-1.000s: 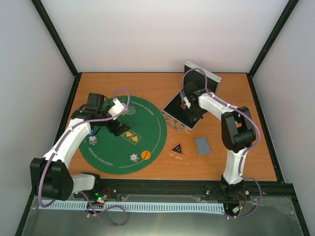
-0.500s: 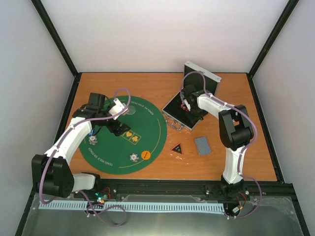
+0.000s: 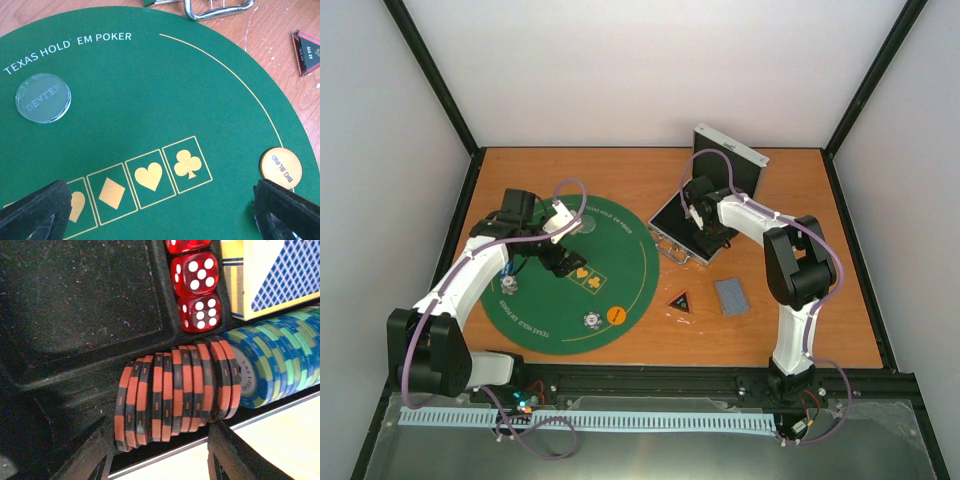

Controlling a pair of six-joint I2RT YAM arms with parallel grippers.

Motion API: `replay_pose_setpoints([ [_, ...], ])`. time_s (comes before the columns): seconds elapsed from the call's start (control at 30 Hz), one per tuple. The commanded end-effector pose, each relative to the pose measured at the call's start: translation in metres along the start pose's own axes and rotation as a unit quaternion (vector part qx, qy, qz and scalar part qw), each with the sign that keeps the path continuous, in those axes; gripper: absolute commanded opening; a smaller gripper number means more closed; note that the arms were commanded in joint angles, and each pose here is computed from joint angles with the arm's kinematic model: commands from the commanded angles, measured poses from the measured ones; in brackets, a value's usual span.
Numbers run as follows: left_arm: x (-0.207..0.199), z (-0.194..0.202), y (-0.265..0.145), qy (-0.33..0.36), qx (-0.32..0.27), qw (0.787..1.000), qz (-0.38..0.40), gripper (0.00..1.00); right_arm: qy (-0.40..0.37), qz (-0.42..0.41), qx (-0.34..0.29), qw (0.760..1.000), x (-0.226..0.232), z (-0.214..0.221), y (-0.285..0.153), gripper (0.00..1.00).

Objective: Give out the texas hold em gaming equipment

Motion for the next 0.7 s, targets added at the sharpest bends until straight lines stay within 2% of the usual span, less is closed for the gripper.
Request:
replay_pose_setpoints([
  [0.0,-0.001,-0.003,0.000,-0.005,-0.008,1.000,0.014,1.00,0.000,0.044,-0.033,0.998,-0.013,-0.015,-0.014,0.53],
  [0.43,-0.005,0.003,0.003,-0.004,0.001,1.000,0.030,1.00,-0.007,0.047,-0.027,0.998,-0.018,-0.019,-0.013,0.67],
  [0.67,-0.005,0.007,0.004,-0.007,0.007,1.000,0.030,1.00,-0.017,0.046,-0.020,0.999,-0.018,-0.022,-0.003,0.70],
])
Point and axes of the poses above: each gripper's point midway between its finger pads, its own y axis out along the fingers, its own x axis along the line the jaws close on, z = x × y, the point moved 3 cm from there along -y, back along the fingers, and after that the axes turned 14 degrees about -y, right-handed, at the moved point
